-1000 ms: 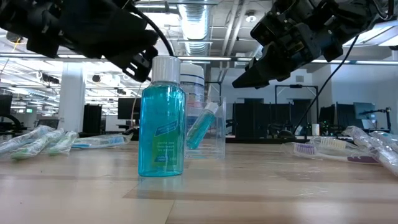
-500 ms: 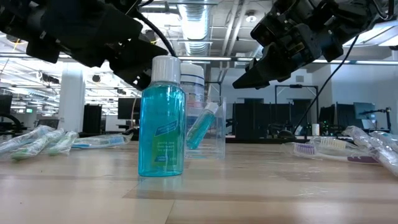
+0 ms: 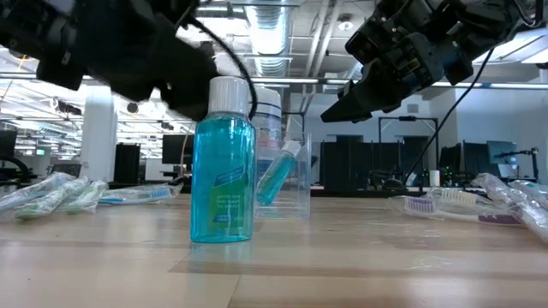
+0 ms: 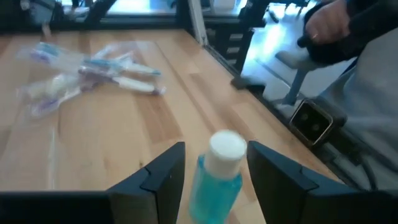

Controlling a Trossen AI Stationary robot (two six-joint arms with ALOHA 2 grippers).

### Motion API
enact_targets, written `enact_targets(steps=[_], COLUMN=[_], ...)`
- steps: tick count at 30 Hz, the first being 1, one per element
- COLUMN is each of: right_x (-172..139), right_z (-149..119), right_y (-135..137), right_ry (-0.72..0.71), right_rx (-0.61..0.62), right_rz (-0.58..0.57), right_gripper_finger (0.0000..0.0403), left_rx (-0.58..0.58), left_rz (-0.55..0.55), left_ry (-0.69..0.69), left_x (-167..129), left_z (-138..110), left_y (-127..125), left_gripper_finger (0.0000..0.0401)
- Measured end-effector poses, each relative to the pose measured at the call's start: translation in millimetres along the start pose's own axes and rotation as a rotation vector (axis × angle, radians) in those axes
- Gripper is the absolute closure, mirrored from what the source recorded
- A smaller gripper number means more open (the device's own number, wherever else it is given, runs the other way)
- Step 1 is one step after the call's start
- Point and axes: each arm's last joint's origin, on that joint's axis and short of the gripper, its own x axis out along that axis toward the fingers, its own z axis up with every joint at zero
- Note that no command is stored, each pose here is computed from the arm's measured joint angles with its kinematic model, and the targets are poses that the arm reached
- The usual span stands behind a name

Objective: Pick & Place toothbrushing station
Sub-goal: Put the blue mouthwash into the Transparent organizer

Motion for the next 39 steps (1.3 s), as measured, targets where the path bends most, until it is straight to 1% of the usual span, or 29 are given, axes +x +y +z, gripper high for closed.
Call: enact_targets(steps=[7, 9, 23, 30, 39], right_x=[-0.1, -0.1, -0.1, 0.0, -0.1], right_z=[0.0, 0.0, -0.3, -0.3, -0.2], right_y=[0.0, 0.0, 0.0, 0.0, 0.0], right_ry=[0.0, 0.0, 0.003, 0.003, 0.003], right_rx=[0.0, 0.001, 0.009, 0.009, 0.009], right_rz=[0.0, 0.0, 0.001, 0.0, 0.0], right_gripper_finger=[0.0285, 0.0285, 0.0285, 0.0285, 0.0285], left_rx=[-0.001, 0.0, 0.002, 0.008, 0.01], left_rz=[-0.001, -0.004, -0.012, -0.034, -0.009], left_ry=[0.021, 0.008, 0.004, 0.003, 0.0], left_x=[12.9, 15.7, 16.3, 16.5, 16.4], left_z=[-6.5, -3.7, -3.3, -3.8, -4.0], left_y=[1.3, 1.1, -1.1, -8.6, -9.1], left_gripper_finger=[0.0232, 0.0232, 0.0232, 0.0232, 0.0232])
